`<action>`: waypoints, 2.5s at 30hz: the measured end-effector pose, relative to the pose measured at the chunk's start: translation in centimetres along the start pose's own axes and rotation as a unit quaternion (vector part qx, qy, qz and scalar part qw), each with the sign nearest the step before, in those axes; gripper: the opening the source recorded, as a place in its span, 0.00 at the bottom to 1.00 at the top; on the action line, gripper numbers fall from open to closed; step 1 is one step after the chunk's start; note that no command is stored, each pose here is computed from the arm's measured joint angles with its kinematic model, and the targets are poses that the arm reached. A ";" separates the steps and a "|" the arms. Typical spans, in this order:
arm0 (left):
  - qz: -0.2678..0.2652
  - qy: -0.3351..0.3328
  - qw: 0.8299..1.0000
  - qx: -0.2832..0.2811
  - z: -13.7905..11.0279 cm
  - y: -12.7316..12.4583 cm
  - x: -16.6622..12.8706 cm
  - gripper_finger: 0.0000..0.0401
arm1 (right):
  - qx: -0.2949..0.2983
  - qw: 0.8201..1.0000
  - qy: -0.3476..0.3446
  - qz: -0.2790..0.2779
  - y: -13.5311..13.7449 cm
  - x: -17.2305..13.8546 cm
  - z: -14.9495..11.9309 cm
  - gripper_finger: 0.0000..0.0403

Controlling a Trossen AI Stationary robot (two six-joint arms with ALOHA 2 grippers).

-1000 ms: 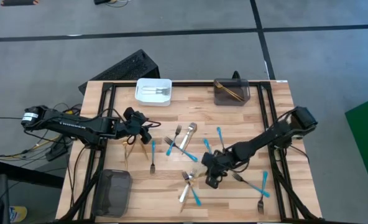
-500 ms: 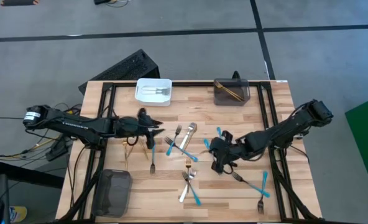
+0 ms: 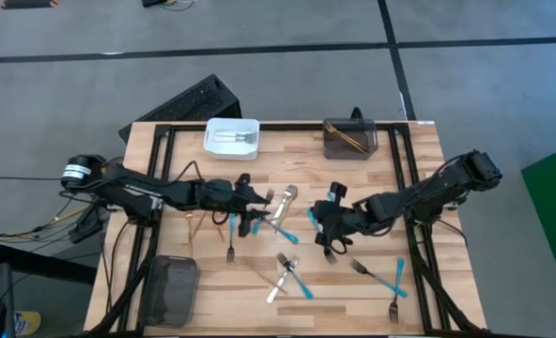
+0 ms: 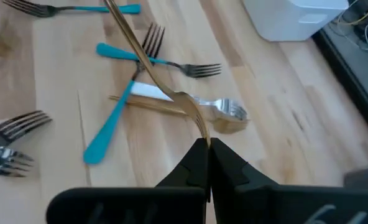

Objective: Sort silverware by color (type)
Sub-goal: Put the gold fork into the top black bin

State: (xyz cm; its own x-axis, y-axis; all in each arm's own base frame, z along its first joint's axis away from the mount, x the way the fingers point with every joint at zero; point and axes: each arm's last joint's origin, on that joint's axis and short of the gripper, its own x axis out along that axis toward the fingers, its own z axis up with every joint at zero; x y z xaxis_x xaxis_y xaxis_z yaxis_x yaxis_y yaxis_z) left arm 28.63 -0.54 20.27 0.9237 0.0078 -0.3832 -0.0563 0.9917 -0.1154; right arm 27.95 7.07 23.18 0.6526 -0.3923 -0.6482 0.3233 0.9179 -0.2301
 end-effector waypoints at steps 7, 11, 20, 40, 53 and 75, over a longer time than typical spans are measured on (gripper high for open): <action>-0.018 0.032 0.999 -0.001 0.5 -0.2 1.6 0.36 | -0.010 1.000 -0.016 -0.014 -0.4 -0.2 1.1 0.05; -0.018 0.053 0.998 0.006 0.6 -0.2 1.6 0.35 | -0.022 0.999 -0.021 -0.013 -0.3 -0.3 1.4 0.05; -0.010 0.056 0.998 0.024 0.7 -0.2 1.5 0.10 | -0.023 0.999 -0.027 -0.015 -0.3 -0.3 1.5 0.06; 0.181 -0.097 0.977 0.056 3.0 -0.5 1.1 0.03 | 0.315 0.923 -0.208 -0.072 -3.7 -5.8 1.8 0.52; 0.133 -0.187 0.972 0.056 3.3 -1.1 0.5 0.04 | 0.316 0.856 -0.409 0.023 -1.4 -0.8 2.5 0.49; 0.151 -0.147 0.976 0.061 2.5 -0.9 0.7 0.12 | 0.224 0.910 -0.348 -0.020 -3.7 1.5 4.0 0.05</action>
State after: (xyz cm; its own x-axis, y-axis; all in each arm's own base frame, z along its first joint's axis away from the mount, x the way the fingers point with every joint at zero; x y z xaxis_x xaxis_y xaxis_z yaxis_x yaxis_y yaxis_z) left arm 30.32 -1.06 22.42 0.9418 0.3204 -0.1023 -0.3134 0.9463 0.0789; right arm 30.42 2.81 25.96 0.8600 -0.5103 0.0061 0.5015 0.8471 0.1759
